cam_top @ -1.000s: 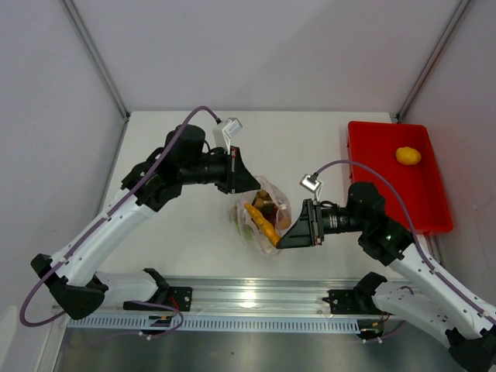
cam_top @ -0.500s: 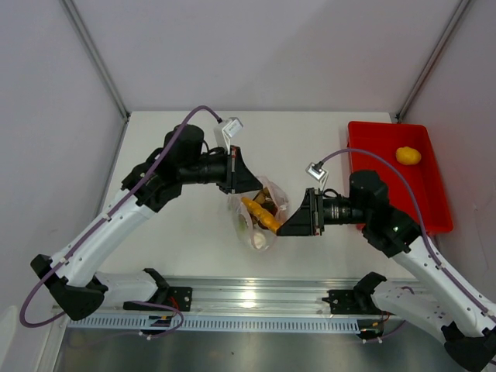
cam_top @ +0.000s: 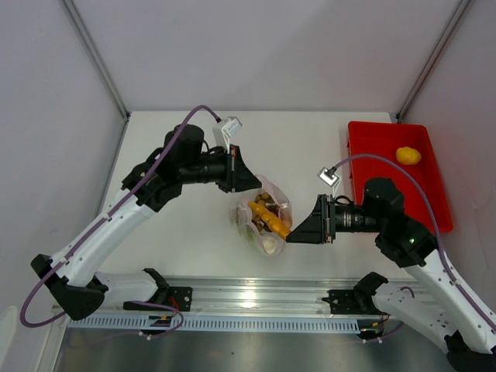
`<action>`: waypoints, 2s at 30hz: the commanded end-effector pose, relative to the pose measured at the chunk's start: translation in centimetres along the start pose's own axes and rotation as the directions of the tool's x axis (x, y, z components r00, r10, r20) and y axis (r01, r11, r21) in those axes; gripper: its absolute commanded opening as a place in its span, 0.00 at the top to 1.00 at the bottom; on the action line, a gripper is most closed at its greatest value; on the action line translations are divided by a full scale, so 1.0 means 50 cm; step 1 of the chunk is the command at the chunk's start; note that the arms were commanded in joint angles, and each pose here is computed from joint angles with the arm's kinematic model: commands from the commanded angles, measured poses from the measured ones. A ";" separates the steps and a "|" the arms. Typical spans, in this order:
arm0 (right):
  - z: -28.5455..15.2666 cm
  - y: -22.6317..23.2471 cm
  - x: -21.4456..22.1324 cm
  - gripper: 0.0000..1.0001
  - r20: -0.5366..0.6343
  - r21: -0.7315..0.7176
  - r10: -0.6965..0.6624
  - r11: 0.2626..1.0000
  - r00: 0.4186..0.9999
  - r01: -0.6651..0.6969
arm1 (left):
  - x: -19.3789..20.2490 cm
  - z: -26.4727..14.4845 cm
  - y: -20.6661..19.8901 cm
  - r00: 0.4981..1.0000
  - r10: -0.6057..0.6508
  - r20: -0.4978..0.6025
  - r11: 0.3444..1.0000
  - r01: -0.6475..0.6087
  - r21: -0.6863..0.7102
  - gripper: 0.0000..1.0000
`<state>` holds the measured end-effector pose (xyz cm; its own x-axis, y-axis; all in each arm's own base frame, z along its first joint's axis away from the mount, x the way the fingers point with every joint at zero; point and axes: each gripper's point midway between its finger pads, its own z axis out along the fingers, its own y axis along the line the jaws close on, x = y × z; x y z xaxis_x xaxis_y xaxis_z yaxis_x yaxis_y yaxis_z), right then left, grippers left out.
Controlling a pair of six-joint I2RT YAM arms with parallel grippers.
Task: Place the food in the zip-top bag and seal the zipper
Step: Place the fake vegetable in the zipper food storage bag.
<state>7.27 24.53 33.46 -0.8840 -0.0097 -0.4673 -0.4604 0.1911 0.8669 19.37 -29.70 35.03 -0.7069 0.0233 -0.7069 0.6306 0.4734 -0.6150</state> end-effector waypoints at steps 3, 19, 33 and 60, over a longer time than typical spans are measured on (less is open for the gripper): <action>-0.011 -0.002 -0.014 1.00 0.034 0.046 -0.022 0.999 0.999 0.020 | -0.024 -0.009 -0.020 0.998 0.029 0.049 0.998 -0.032 0.054 1.00; 0.018 -0.016 -0.048 1.00 -0.005 0.123 -0.050 0.991 0.999 0.050 | -0.016 -0.012 -0.047 0.999 0.029 0.036 0.990 -0.034 0.134 0.99; 0.054 -0.150 -0.061 1.00 -0.207 0.541 -0.242 0.779 0.948 0.317 | -0.016 -0.020 -0.085 1.000 0.021 0.004 0.975 -0.021 0.223 1.00; -0.002 -0.116 -0.117 0.26 -0.078 0.680 -0.447 0.630 0.891 0.375 | -0.012 -0.004 -0.053 0.995 -0.096 0.029 0.976 0.088 0.201 0.99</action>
<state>15.18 24.67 28.16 -0.6134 -0.2502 -0.7491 -0.5858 0.7803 0.2190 17.66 -31.42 34.72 -0.7972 0.0253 -0.6032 0.5791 0.3144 -0.7522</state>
